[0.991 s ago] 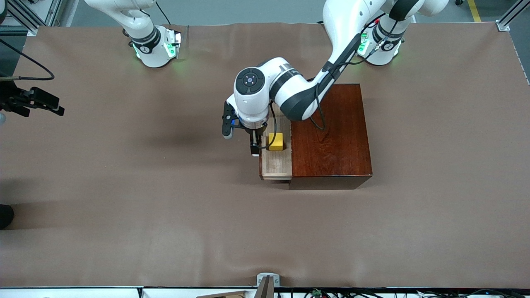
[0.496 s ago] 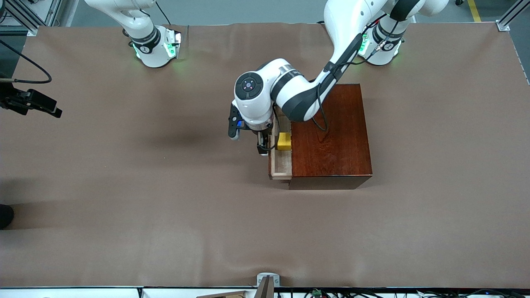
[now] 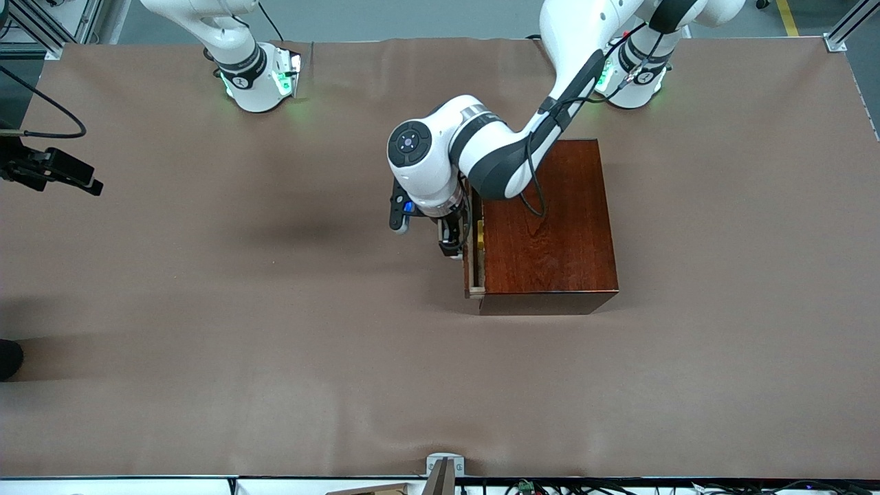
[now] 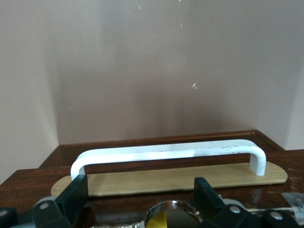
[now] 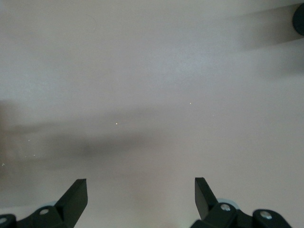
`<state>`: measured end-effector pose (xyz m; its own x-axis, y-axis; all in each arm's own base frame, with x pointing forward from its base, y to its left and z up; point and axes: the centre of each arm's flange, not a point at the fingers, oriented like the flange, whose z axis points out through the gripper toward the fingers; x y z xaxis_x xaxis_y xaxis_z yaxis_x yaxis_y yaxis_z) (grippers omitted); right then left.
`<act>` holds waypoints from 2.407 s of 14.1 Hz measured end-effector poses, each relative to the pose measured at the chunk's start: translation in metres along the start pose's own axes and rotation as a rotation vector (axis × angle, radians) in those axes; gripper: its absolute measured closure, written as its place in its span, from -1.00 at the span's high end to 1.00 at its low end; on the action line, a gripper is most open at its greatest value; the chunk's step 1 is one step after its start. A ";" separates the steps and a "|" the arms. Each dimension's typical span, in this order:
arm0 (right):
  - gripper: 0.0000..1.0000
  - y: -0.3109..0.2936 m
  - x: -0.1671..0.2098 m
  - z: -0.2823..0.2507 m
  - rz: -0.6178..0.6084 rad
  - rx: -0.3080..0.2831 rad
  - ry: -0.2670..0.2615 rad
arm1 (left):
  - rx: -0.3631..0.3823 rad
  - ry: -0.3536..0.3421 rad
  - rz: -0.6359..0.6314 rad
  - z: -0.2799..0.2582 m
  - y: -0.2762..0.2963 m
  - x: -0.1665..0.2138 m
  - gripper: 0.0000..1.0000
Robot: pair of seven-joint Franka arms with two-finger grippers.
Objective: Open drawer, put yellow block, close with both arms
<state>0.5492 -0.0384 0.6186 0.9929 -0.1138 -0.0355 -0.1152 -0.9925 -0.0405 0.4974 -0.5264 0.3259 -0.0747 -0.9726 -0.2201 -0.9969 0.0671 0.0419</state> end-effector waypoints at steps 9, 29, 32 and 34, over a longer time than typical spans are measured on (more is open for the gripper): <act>1.00 -0.002 0.000 0.001 -0.003 0.000 -0.007 | -0.022 -0.061 -0.032 0.006 -0.008 -0.018 1.00; 1.00 -0.002 0.000 0.001 -0.004 -0.001 -0.005 | 0.074 0.238 -1.132 -0.226 -0.065 -0.312 1.00; 1.00 -0.001 0.000 0.001 -0.002 -0.001 -0.005 | 0.055 0.221 -1.242 -0.238 -0.064 -0.387 1.00; 1.00 0.001 0.000 0.001 0.001 -0.001 -0.005 | 0.011 0.164 -1.292 -0.240 -0.053 -0.420 1.00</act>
<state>0.5491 -0.0389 0.6176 0.9926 -0.1145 -0.0401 -0.1160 -0.9925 -0.0392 0.5874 -0.1749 0.6505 0.9363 -0.3501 0.0260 -0.3449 -0.9312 -0.1179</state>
